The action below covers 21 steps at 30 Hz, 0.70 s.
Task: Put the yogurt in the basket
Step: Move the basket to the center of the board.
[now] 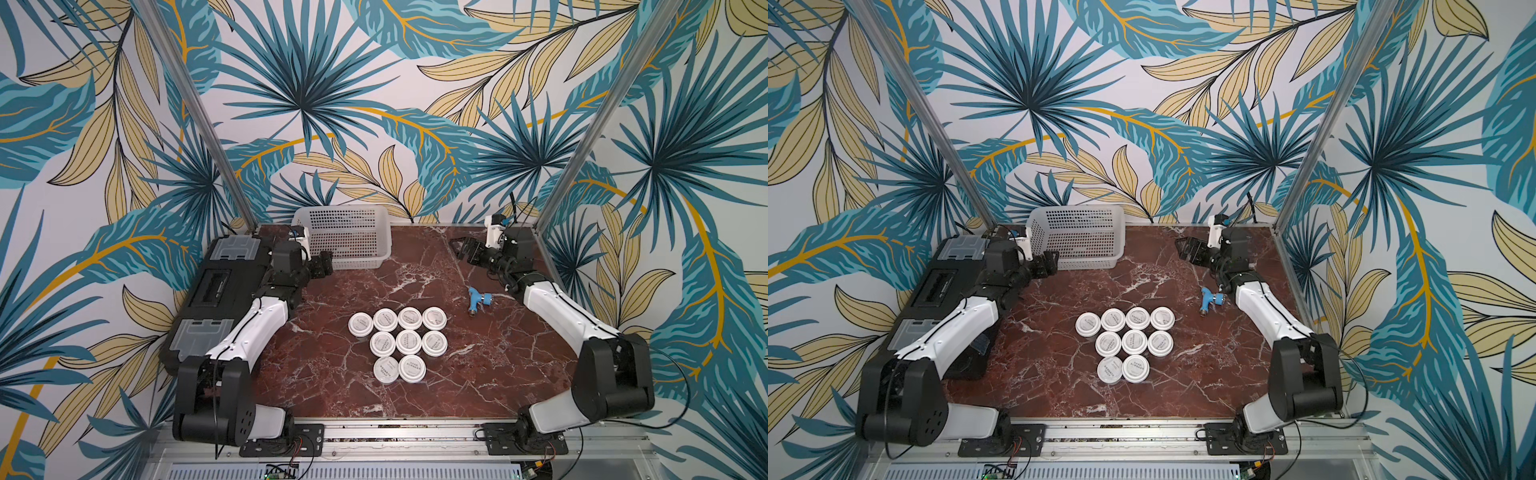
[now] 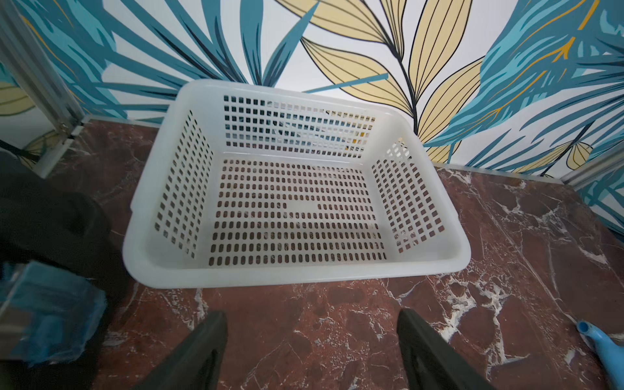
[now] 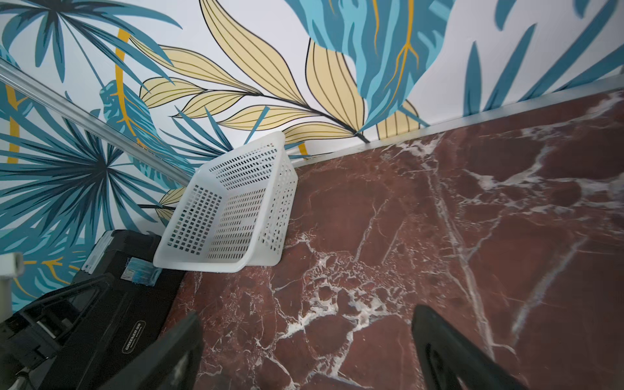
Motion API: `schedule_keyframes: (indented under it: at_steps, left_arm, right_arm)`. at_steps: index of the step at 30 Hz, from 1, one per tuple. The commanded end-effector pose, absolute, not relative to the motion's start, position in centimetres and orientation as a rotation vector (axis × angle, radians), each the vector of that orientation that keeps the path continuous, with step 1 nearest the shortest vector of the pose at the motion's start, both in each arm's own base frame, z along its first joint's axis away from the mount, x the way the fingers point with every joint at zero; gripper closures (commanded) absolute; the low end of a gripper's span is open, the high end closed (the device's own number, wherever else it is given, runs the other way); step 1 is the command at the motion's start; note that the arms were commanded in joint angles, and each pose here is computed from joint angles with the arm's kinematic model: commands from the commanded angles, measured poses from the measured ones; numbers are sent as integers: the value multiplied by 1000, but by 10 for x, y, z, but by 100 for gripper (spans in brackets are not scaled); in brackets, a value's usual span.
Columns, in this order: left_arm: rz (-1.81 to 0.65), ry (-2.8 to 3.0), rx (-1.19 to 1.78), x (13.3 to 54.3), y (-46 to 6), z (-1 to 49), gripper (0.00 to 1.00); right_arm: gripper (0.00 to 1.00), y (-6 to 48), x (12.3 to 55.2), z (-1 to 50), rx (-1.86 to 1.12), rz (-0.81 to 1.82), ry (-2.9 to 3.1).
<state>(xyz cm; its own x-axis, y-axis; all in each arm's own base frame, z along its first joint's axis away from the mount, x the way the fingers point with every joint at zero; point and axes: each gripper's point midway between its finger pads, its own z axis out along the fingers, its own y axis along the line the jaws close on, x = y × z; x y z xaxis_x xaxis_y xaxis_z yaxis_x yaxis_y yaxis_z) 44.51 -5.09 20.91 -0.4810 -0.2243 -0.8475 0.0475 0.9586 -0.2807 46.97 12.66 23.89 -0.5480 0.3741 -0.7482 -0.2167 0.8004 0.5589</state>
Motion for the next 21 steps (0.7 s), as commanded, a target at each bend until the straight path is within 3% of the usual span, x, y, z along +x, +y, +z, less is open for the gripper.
schedule_keyframes:
  at_steps: [1,6,9,21]
  left_arm:
    - [-390,2105,-175,458,-49,212,17]
    - [-501,2114,-282,475,-36,199,18]
    - [-528,2116,-302,480,-35,194,19]
    - [-512,2140,-323,474,-29,176,22]
  right_arm:
    - [1,161,473,235,42,776,2076]
    - [7,204,497,215,-21,775,2155]
    - [16,231,512,201,-57,803,2195]
    - [27,294,539,151,-92,875,2269]
